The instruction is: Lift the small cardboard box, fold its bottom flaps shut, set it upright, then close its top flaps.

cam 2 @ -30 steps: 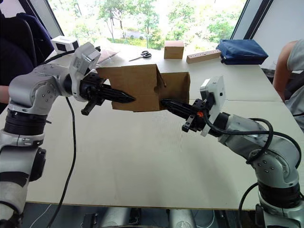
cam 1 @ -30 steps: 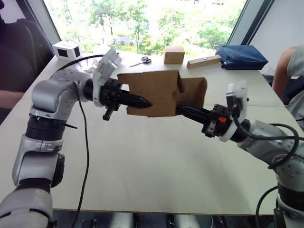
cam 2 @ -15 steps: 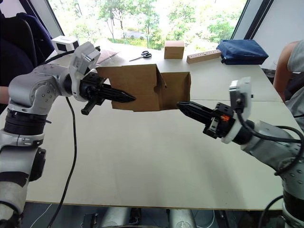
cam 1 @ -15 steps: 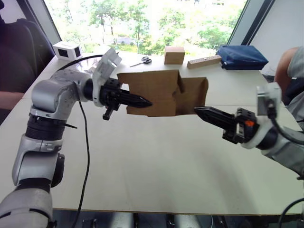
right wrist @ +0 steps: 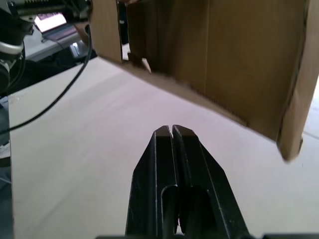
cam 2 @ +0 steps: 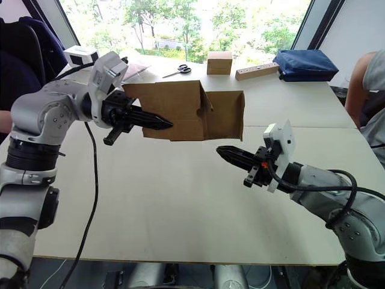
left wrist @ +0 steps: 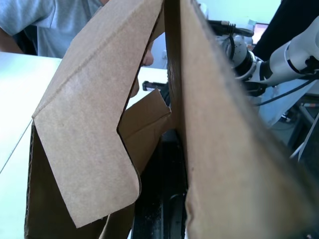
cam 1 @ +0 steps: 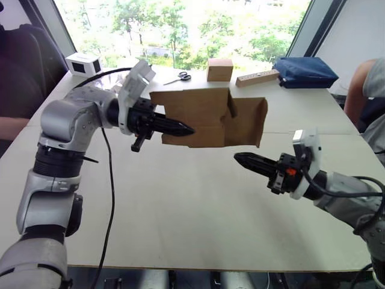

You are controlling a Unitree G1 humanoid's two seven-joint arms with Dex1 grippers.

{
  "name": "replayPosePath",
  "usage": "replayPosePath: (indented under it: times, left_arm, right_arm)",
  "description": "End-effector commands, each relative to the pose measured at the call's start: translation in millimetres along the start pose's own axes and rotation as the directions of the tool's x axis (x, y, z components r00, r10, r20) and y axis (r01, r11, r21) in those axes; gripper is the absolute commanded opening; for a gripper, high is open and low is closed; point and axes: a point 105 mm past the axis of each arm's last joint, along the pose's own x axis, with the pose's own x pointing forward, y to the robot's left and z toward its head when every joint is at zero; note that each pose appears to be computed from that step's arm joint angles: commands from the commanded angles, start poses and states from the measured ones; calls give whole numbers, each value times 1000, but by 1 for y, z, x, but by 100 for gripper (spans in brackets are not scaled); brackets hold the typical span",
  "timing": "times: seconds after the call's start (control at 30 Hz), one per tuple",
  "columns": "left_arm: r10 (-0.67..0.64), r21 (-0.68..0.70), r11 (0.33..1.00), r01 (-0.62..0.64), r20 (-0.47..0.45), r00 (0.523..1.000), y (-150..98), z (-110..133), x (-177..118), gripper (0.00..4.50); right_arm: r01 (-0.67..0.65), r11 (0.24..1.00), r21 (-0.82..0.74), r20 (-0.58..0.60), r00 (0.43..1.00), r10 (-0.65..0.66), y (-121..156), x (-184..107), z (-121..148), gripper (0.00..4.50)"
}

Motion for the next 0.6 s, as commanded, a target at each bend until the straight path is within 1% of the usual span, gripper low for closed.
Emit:
replayPosePath:
  times: [0.03, 0.33, 0.6]
  left_arm:
    - [-16, 45, 999, 16, -1, 1000, -5, 9, 0, 0]
    - [-55, 26, 998, 55, -1, 999, -9, 3, 6, 0]
    - [-54, 25, 998, 54, -1, 999, -8, 2, 8, 0]
  right_arm:
    - [-15, 1000, -22, 60, 998, 17, 3, 3, 15, 5]
    - [-57, 998, -6, 117, 992, 57, 11, 11, 23, 5]
    - [-83, 997, -8, 139, 987, 83, 13, 15, 27, 5]
